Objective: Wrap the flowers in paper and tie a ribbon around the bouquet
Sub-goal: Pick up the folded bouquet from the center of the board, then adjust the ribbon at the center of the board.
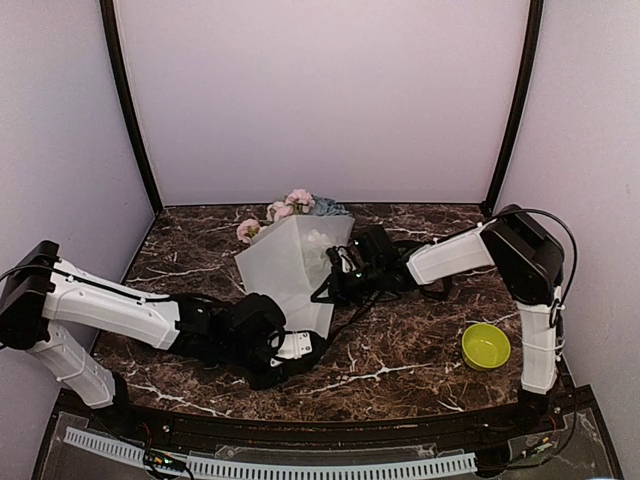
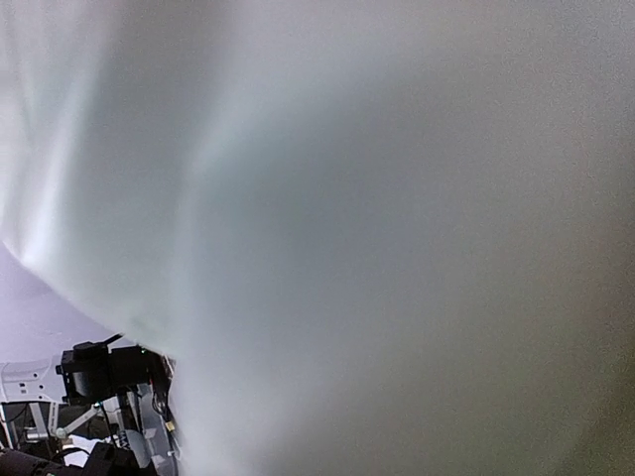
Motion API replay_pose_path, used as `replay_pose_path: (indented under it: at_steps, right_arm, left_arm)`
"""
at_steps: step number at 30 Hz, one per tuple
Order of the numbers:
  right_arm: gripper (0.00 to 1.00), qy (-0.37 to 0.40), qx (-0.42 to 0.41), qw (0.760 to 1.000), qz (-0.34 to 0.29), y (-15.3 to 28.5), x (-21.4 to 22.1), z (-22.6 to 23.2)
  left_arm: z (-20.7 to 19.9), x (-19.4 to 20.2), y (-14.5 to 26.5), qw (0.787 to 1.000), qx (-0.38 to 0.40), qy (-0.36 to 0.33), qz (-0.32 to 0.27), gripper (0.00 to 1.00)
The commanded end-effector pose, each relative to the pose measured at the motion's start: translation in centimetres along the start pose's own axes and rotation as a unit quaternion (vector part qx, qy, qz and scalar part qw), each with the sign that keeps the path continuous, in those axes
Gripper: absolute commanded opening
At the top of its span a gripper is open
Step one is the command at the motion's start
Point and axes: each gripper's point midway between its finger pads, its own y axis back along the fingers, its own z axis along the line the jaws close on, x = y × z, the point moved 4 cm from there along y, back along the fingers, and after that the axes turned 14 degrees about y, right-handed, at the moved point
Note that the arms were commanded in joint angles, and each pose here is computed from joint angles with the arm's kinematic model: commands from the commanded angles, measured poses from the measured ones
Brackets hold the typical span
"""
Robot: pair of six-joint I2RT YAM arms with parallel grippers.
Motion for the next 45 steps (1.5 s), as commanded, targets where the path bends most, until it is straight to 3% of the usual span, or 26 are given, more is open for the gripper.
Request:
replay_pose_path:
  at_steps: [1, 7, 12, 15, 19, 24, 31, 35, 39, 45]
  right_arm:
    - [0.00, 0.012, -0.046, 0.999, -0.012, 1.7, -2.5, 2.4]
    - [0.00, 0.011, -0.042, 0.999, 0.003, 2.7, -3.2, 2.2]
    - [0.00, 0.013, -0.039, 0.999, -0.004, 3.2, -4.1, 2.0]
    - [0.00, 0.016, -0.037, 0.999, -0.009, 3.8, -4.5, 2.0]
    - [0.00, 0.021, -0.026, 0.999, -0.008, 4.1, -4.6, 1.5]
    - [0.00, 0.016, -0.015, 1.000, -0.007, 4.3, -4.4, 0.4]
    - [0.00, 0.016, -0.005, 1.000, -0.003, 4.4, -3.6, -0.4]
    - [0.00, 0.009, -0.008, 1.000, 0.001, 4.1, -3.0, -1.0]
    - [0.00, 0.004, -0.009, 1.000, 0.005, 3.6, -2.6, -1.5]
    - [0.00, 0.002, -0.008, 1.000, 0.008, 3.3, -2.3, -1.9]
  left_arm:
    - [-1.5, 1.9, 1.7, 0.999, 0.027, 0.009, 0.022, 0.00]
    - [-1.4, 2.3, 1.4, 0.991, 0.035, 0.080, 0.101, 0.00]
    - [0.0, 3.7, 1.2, 0.959, 0.059, 0.206, 0.186, 0.00]
    - [1.2, 4.0, 1.9, 0.942, 0.041, 0.270, 0.194, 0.00]
    - [4.0, 5.0, 2.4, 0.922, -0.007, 0.350, 0.168, 0.00]
    - [8.3, 5.7, 3.4, 0.881, -0.026, 0.457, 0.118, 0.00]
    - [14.3, 5.3, 4.8, 0.839, -0.074, 0.539, 0.014, 0.00]
    - [18.8, 4.7, 6.4, 0.793, -0.076, 0.599, -0.082, 0.00]
    - [22.9, 4.6, 8.2, 0.759, -0.097, 0.632, -0.124, 0.00]
    - [27.9, 7.3, 12.0, 0.675, -0.161, 0.693, -0.195, 0.00]
